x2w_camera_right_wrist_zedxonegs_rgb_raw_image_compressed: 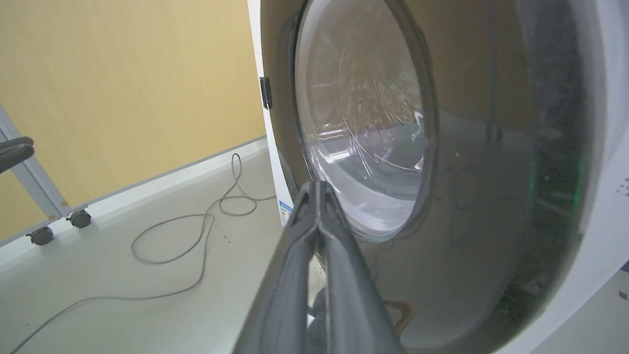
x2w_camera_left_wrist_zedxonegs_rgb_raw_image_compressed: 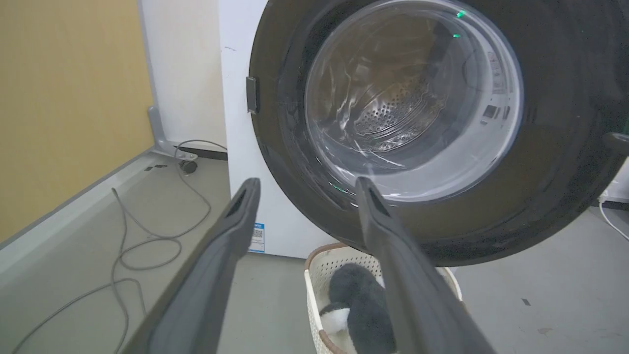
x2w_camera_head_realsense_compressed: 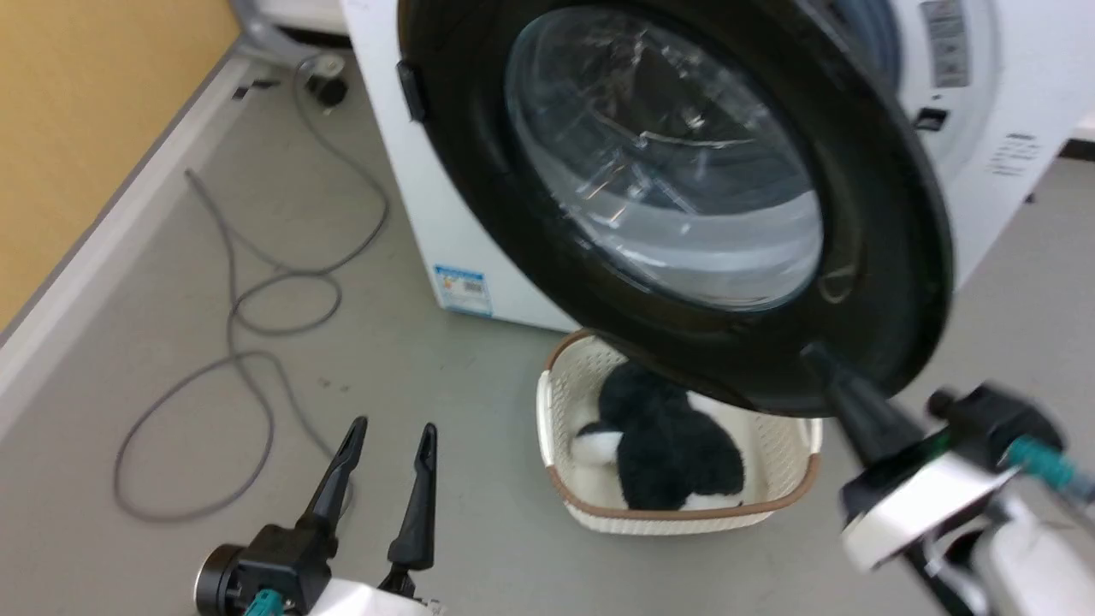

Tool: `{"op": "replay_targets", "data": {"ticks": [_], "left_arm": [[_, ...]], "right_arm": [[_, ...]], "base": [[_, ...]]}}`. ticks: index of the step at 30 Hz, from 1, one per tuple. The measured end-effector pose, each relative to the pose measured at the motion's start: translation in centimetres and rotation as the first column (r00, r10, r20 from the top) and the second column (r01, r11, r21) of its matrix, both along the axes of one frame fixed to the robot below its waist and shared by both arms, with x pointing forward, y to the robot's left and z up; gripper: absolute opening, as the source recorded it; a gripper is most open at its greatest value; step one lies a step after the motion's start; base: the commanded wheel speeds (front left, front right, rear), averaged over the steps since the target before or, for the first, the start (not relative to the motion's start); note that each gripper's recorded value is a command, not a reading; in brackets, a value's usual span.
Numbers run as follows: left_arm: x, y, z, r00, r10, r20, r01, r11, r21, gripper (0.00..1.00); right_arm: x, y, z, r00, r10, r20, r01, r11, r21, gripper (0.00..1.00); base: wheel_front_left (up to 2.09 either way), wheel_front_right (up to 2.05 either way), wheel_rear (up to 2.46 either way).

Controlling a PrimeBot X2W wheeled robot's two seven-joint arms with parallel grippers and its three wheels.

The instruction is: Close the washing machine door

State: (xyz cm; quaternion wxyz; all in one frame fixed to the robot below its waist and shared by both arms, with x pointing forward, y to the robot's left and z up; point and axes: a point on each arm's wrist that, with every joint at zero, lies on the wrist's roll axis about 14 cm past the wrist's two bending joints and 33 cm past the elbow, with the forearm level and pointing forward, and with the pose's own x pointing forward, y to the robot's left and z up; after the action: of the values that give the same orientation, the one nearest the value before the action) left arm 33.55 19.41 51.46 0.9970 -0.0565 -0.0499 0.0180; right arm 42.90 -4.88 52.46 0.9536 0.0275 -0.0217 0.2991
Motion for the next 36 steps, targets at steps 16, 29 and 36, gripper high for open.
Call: {"op": "replay_targets", "data": {"ticks": [16,29,36], "left_arm": [[1.5,2.2,-1.3,0.996,0.072,-0.051,-0.071,0.997,0.020,1.00],[2.3,3.0,-1.8,0.991,0.114,-0.073,-0.115,0.993,-0.006,1.00],[2.2,3.3,-1.6,0.989,0.129,-0.069,-0.129,0.992,-0.002,1.00]], "right_arm": [[13.3,-4.2,-2.5,0.984,-0.113,-0.138,0.110,0.993,-0.029,0.00],[21.8,-7.5,-2.3,0.937,-0.275,-0.217,0.289,0.956,0.037,0.00],[22.2,-7.0,-3.3,0.926,-0.284,-0.247,0.301,0.953,0.030,0.00]], "base": [[0.00,0.00,0.00],[0.00,0.00,0.00],[0.00,0.00,0.00]]}}
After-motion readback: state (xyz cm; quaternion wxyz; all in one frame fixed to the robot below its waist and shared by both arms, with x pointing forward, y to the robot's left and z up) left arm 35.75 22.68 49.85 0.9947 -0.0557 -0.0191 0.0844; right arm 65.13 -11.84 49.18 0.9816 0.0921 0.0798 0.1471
